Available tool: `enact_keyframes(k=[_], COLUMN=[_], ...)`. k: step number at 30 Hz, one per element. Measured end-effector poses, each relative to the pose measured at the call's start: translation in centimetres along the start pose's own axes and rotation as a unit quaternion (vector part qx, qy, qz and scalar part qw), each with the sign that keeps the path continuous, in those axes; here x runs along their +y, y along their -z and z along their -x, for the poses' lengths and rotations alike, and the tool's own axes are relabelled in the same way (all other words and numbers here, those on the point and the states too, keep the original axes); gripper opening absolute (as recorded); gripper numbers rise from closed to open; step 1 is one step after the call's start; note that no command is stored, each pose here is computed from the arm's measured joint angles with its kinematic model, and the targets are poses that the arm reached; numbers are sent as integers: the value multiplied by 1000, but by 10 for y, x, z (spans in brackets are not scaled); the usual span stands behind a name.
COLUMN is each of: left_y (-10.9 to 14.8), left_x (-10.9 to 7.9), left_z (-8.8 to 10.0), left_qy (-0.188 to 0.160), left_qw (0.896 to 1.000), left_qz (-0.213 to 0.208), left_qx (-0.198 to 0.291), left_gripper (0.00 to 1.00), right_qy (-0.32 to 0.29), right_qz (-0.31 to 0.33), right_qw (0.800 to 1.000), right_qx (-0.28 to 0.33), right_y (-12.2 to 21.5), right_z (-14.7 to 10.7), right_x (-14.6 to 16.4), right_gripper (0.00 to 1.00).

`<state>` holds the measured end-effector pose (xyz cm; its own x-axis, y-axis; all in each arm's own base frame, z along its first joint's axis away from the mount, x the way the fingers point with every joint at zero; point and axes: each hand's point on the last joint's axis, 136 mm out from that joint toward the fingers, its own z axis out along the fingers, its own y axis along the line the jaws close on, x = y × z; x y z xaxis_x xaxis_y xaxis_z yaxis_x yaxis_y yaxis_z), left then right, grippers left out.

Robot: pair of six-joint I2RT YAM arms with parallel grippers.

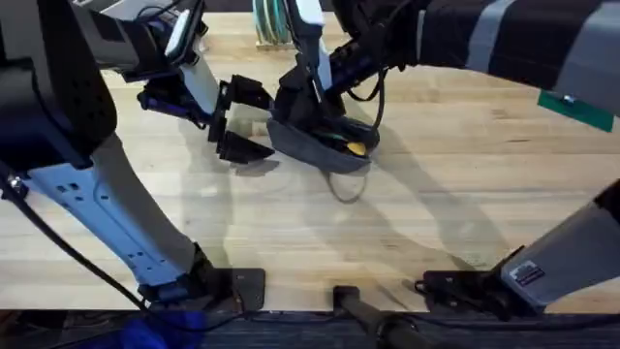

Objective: Unzip the bag, pick up the pens from the table one at a time and place them inside, then zip the bag closed.

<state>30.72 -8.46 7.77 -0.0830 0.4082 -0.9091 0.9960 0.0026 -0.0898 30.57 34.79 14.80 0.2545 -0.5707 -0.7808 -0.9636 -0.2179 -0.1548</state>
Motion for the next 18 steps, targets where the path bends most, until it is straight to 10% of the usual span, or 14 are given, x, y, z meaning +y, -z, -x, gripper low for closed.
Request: enact_keyframes(k=[18], left_y=[-14], left_x=[0], left_z=[2], left_qy=[-26], left_qw=[1000], left_qz=[-12], left_qx=[3], left_gripper=[995], right_qy=[-2], right_qz=[1], right_qw=[1000], right_qx=[-1], right_y=[0], right_z=[0], right_x=[0], right_gripper=[33])
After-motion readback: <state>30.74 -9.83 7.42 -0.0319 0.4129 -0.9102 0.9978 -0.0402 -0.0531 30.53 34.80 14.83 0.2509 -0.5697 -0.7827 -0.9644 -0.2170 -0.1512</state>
